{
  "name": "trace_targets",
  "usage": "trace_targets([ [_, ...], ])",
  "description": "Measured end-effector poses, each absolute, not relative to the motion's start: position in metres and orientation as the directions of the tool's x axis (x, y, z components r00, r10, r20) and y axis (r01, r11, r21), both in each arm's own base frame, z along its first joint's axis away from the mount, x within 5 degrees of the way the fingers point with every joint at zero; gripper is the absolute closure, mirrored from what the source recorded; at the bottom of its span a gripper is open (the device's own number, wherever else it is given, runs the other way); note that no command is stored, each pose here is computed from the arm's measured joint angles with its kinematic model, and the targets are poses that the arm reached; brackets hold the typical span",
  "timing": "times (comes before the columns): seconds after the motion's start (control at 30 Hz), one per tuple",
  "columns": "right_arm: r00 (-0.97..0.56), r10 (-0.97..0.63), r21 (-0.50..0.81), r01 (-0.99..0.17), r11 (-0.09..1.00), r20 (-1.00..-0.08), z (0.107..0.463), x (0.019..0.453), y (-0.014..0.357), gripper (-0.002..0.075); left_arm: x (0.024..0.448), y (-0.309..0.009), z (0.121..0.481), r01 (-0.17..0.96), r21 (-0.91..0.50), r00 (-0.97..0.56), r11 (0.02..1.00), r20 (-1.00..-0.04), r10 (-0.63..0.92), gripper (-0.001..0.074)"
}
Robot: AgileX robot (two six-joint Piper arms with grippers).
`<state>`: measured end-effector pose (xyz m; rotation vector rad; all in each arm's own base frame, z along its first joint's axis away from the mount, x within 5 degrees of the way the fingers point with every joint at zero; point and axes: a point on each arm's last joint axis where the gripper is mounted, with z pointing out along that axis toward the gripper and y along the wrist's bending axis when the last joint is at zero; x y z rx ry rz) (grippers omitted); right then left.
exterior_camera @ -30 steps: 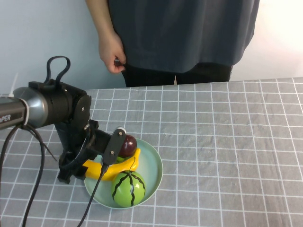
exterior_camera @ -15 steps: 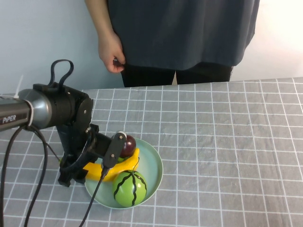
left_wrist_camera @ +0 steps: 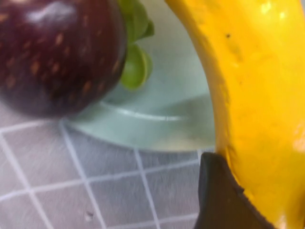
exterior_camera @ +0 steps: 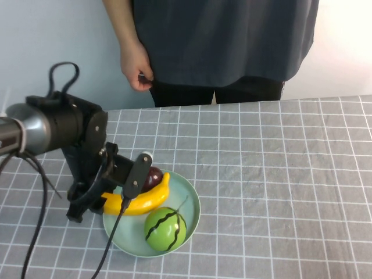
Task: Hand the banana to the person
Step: Pick up the banana, then hand the grabbed banana to the person
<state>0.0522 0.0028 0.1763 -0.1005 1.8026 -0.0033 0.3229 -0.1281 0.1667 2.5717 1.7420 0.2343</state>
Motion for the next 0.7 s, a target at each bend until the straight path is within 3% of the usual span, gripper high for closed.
trace_targets([
  [0.17,-0.229,-0.070,-0.056,-0.067,0.996,-0.971,0.176,0.052,0.003,0.0731,0.311,-0.127,0.197,0.933,0.134,0.328,-0.334,0.063,0.943,0.0464],
  [0.27,-0.229,-0.070,-0.056,-0.067,0.996,-0.971,0.176,0.052,0.003,0.0731,0.300,-0.131,0.222,0.949,0.183,0.269,-0.258,-0.038,0.962,0.0464],
  [0.37,-0.229,-0.070,-0.056,-0.067,0.996,-0.971,0.176,0.052,0.003,0.0731,0.291,-0.136,0.255,0.950,0.292,0.171,-0.110,-0.192,0.966,0.0464],
  [0.5,-0.229,-0.070,-0.056,-0.067,0.996,-0.971,0.176,0.052,0.003,0.0731,0.283,-0.137,0.302,0.884,0.424,-0.011,0.199,-0.406,0.914,0.0464],
  [0.57,-0.229,-0.070,-0.056,-0.067,0.996,-0.971,0.176,0.052,0.003,0.0731,0.285,-0.135,0.320,0.842,0.436,-0.092,0.319,-0.466,0.880,0.0464],
  [0.7,-0.229,-0.070,-0.056,-0.067,0.996,-0.971,0.176,0.052,0.003,0.0731,0.296,-0.132,0.342,0.780,0.412,-0.240,0.471,-0.499,0.833,0.0464],
])
